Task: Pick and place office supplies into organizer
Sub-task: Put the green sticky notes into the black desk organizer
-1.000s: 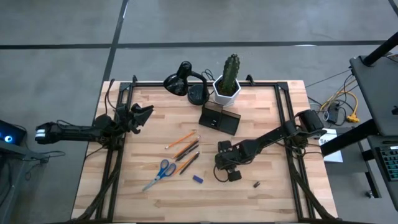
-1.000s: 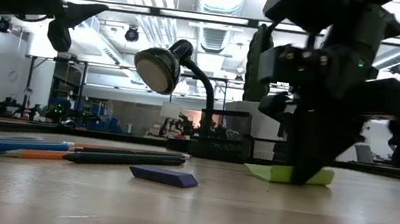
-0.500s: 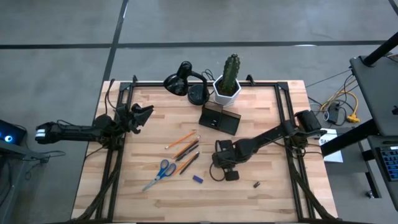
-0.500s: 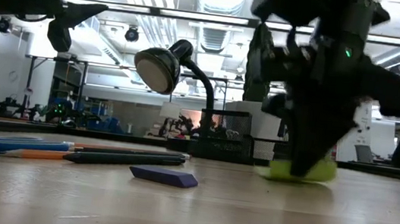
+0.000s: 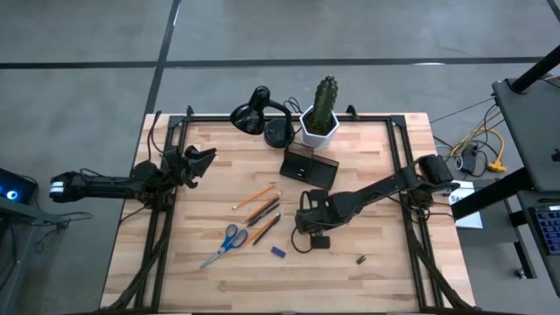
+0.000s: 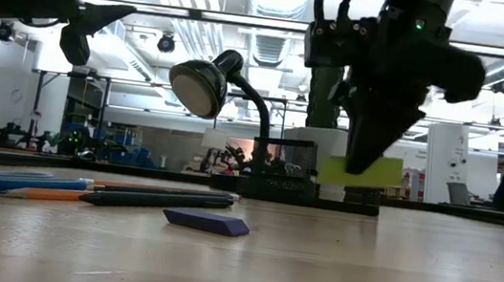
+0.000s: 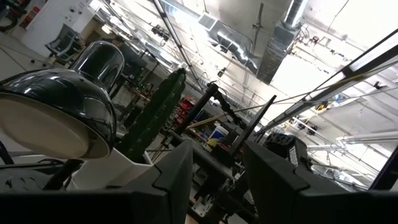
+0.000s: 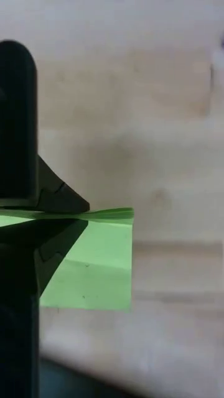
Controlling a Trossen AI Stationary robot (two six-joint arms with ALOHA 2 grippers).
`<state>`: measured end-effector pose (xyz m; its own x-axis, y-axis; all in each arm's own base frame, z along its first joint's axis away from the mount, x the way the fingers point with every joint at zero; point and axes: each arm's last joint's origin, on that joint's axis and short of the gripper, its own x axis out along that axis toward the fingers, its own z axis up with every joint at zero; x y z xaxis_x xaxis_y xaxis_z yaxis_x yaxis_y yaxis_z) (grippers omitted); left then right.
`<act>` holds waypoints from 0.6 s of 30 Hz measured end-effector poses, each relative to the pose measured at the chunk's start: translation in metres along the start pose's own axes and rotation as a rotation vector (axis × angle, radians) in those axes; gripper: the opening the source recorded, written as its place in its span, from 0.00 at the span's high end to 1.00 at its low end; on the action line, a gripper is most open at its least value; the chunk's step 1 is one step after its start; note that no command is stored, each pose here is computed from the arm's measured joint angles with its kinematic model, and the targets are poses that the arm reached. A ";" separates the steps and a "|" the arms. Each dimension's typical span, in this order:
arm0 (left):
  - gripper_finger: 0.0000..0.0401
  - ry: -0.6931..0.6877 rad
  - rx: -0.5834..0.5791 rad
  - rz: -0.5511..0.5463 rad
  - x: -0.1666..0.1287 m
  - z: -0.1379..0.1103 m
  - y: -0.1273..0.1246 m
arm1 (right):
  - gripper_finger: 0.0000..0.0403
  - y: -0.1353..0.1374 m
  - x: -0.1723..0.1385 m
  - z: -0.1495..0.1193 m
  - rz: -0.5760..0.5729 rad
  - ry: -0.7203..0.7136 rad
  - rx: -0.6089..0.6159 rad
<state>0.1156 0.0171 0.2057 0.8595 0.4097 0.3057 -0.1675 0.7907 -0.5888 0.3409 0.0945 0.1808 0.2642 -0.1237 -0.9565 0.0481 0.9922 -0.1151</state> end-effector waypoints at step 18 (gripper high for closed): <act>0.68 0.008 -0.002 -0.020 0.000 0.000 -0.001 | 0.98 -0.065 -0.035 -0.007 -0.223 -0.080 0.236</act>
<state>0.1156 0.0165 0.2061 0.8664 0.3904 0.3113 -0.1497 0.7979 -0.5840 0.3222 0.0348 0.2201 0.2965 -0.3477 -0.8895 0.3324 0.9107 -0.2452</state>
